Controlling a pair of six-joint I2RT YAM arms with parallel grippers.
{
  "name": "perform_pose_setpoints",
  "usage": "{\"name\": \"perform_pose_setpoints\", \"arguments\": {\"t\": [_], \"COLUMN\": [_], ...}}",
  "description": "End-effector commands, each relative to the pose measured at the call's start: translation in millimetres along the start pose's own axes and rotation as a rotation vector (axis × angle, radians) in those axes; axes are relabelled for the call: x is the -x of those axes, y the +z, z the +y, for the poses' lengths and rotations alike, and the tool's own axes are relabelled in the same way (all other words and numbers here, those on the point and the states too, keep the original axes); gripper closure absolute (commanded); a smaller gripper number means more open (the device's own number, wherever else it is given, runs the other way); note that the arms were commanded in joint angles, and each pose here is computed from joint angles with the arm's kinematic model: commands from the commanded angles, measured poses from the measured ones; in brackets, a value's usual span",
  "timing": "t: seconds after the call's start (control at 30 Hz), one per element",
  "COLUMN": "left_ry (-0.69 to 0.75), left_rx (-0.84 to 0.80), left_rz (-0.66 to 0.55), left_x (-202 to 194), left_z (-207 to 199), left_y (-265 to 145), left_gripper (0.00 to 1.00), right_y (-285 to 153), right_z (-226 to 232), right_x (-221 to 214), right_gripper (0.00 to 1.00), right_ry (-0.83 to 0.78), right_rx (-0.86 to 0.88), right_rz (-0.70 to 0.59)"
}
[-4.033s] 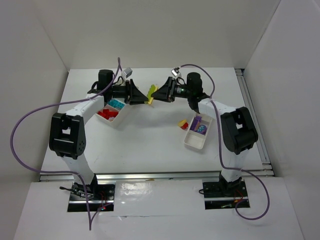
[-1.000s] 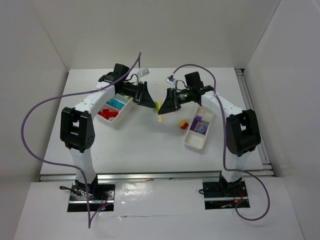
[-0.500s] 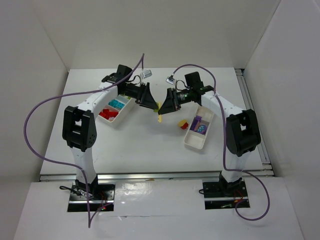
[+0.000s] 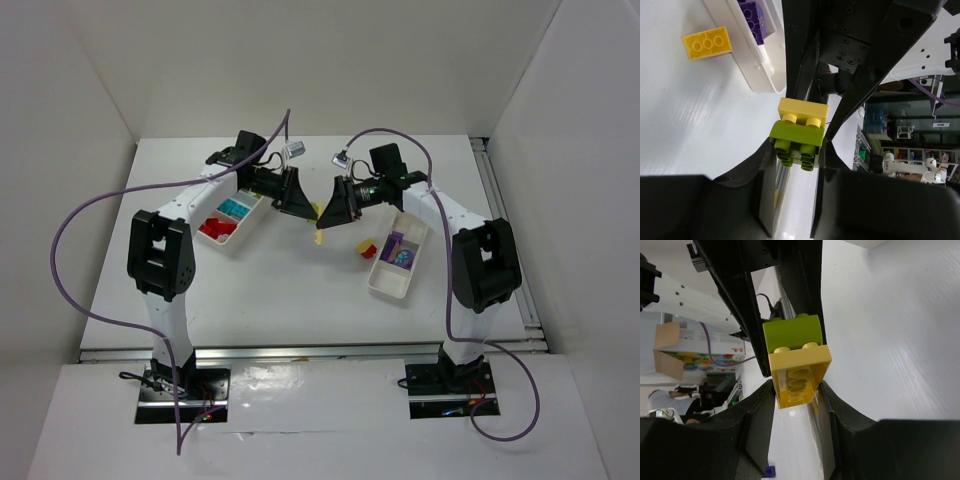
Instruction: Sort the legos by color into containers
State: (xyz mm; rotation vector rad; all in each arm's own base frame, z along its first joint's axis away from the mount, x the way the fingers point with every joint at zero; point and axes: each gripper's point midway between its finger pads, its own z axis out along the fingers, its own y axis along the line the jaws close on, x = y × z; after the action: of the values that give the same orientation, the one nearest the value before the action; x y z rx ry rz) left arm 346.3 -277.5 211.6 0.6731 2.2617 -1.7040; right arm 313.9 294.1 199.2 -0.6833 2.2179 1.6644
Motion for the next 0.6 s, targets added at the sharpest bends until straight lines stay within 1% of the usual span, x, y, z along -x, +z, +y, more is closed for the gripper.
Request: {"name": "perform_pose_setpoints", "arguments": {"t": [0.0,0.07,0.1,0.17,0.2,0.33,0.37,0.43,0.47,0.53,0.57], "left_ry": [0.051,0.018,0.013,-0.019,-0.042,-0.111,-0.167,-0.2,-0.264,-0.343,-0.377], "left_rx": [-0.005,0.037,0.057,0.101,0.124,0.214,0.286,0.415,0.571,0.7,0.803], "left_rz": [-0.047,-0.076,-0.089,-0.124,-0.137,-0.213,-0.24,-0.317,-0.389,-0.458,-0.501], "left_x": [19,20,22,25,25,35,37,55,67,73,76], "left_z": [-4,8,14,28,31,54,67,80,103,120,138], "left_y": [-13,-26,-31,-47,-52,-81,-88,-108,-123,-138,-150], "left_gripper": [1.0,1.0,1.0,1.0,1.0,1.0,1.0,1.0,1.0,1.0,1.0], "right_y": [-1,-2,-5,-9,-14,-21,-21,-23,-24,-27,-30], "right_z": [3,-1,-4,-10,-9,-23,-25,-34,-38,-48,-48], "right_x": [7,2,8,9,17,17,18,19,20,25,29], "right_gripper": [0.96,0.99,0.99,0.99,0.99,0.99,0.98,0.98,0.98,0.98,0.98], "right_ry": [-0.024,0.004,-0.01,0.037,0.018,0.069,0.082,0.107,0.108,0.114,0.119], "right_rx": [-0.022,-0.055,-0.073,-0.098,-0.106,-0.151,-0.163,-0.225,-0.247,-0.315,-0.337], "right_rz": [-0.018,-0.029,-0.061,-0.089,-0.121,-0.149,-0.155,-0.168,-0.176,-0.202,-0.221]}}
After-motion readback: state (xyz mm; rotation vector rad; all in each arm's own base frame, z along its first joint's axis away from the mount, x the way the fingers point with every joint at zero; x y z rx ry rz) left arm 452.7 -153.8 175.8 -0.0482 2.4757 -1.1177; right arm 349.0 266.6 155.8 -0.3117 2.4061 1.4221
